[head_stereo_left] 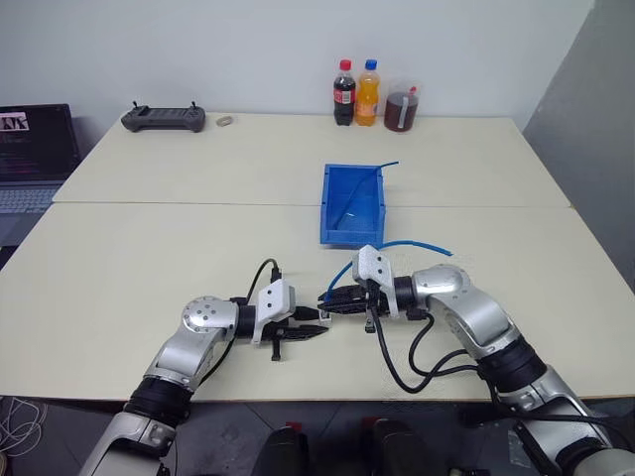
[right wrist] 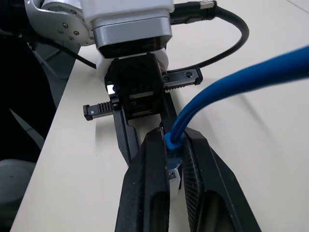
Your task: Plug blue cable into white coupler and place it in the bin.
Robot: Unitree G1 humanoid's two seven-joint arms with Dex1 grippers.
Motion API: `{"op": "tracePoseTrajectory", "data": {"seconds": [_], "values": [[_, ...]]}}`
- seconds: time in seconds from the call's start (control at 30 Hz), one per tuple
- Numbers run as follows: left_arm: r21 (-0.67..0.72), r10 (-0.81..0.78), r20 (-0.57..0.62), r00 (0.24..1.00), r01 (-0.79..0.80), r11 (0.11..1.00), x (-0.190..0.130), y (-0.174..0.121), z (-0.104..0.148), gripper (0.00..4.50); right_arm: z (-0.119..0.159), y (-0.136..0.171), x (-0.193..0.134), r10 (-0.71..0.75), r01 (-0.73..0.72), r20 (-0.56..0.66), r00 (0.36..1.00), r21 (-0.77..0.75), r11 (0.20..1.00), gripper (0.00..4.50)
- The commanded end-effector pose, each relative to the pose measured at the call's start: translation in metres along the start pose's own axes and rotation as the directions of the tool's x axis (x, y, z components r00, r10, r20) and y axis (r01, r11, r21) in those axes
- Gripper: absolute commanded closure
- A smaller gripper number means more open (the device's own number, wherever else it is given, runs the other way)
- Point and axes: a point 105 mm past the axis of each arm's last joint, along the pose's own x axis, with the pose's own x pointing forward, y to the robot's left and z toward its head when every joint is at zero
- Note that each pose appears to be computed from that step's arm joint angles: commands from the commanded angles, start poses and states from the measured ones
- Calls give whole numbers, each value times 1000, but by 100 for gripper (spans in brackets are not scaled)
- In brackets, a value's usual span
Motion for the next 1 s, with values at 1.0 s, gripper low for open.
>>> {"op": "tracePoseTrajectory", "data": {"seconds": [1.0], "values": [[4,-33,-50,998,33,999,-3,-7,-8,372,-25,-39,-26,-172,185,-96,981,147,972,439]]}}
